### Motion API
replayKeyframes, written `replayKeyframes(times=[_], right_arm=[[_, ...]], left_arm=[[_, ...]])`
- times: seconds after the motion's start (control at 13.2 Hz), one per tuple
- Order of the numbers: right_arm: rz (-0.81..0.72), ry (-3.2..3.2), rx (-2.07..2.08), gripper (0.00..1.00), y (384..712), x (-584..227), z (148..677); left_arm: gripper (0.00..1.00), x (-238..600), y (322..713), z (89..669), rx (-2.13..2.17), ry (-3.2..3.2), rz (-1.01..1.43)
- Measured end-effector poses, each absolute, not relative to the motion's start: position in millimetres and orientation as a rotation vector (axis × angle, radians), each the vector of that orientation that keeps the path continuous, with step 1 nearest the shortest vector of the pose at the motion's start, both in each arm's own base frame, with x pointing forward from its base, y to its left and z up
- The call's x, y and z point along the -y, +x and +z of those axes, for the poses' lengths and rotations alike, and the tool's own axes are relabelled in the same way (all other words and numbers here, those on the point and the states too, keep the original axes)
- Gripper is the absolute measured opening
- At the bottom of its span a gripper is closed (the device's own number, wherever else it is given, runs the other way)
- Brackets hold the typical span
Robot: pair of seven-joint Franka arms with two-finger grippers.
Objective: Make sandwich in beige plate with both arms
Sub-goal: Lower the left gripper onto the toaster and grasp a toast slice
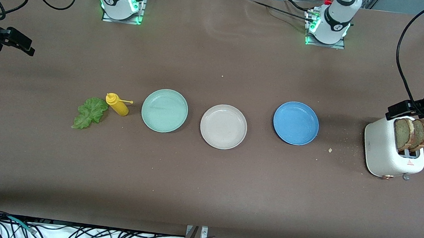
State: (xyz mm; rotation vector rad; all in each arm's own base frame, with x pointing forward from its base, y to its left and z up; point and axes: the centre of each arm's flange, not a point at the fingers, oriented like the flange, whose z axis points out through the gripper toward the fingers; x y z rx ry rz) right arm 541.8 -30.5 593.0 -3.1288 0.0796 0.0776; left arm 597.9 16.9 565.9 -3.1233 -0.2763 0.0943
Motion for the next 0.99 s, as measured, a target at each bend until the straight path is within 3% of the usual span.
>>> replayKeyframes(times=[0.99], right_arm=[[0.078,-3.129,-0.081,1.00,541.8,31.3,592.9]], left_arm=[[1.00,-137.0,608.1,445.2,0.354,-3.120,0.130]])
